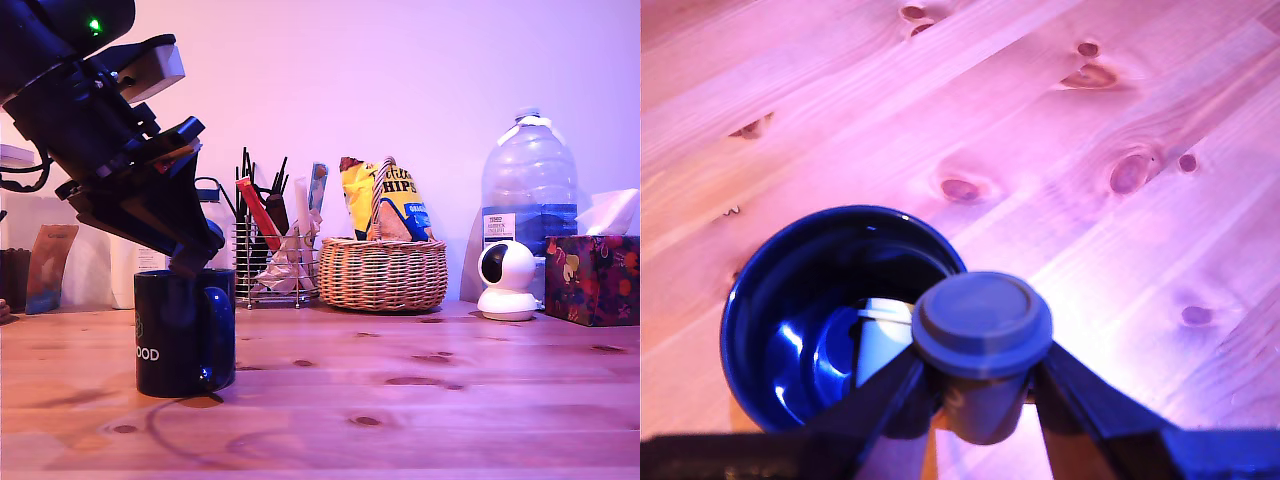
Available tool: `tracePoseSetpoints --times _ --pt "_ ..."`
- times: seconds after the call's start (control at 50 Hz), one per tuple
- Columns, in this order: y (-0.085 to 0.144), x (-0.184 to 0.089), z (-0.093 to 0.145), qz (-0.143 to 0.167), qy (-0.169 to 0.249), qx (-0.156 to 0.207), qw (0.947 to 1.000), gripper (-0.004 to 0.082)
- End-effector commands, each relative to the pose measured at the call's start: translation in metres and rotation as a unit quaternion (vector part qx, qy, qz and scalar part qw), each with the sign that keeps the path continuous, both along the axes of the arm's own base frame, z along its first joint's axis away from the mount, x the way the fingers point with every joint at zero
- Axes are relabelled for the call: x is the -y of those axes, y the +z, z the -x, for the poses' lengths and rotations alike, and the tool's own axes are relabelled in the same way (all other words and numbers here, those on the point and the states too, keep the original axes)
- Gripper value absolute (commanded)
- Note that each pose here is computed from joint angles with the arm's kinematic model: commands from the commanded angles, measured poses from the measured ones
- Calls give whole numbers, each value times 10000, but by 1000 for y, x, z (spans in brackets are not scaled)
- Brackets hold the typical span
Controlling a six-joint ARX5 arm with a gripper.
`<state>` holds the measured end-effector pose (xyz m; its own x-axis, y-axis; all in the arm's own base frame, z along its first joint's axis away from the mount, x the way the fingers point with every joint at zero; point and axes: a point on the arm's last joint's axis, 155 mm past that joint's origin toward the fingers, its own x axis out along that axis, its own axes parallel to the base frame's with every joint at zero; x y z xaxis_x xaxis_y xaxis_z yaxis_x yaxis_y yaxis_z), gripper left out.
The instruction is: Pick up the coffee capsules from the table one by one and drop them inside the nearest coffee cup
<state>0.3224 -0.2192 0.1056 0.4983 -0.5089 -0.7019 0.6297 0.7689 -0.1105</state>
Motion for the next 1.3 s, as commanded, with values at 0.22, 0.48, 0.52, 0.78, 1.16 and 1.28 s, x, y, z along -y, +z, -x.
tracePoseSetpoints --times 0.22,0.48,0.52,0.78,1.16,1.28 --pt "6 0 -7 81 74 175 9998 198" --pt "27 -2 -8 215 98 432 9988 198" --pt "31 -5 -8 225 127 459 9986 198" --pt "28 -30 -7 104 405 259 9988 198" --pt "25 -39 -9 52 505 213 9985 198" --pt "26 -38 -10 62 502 229 9985 198"
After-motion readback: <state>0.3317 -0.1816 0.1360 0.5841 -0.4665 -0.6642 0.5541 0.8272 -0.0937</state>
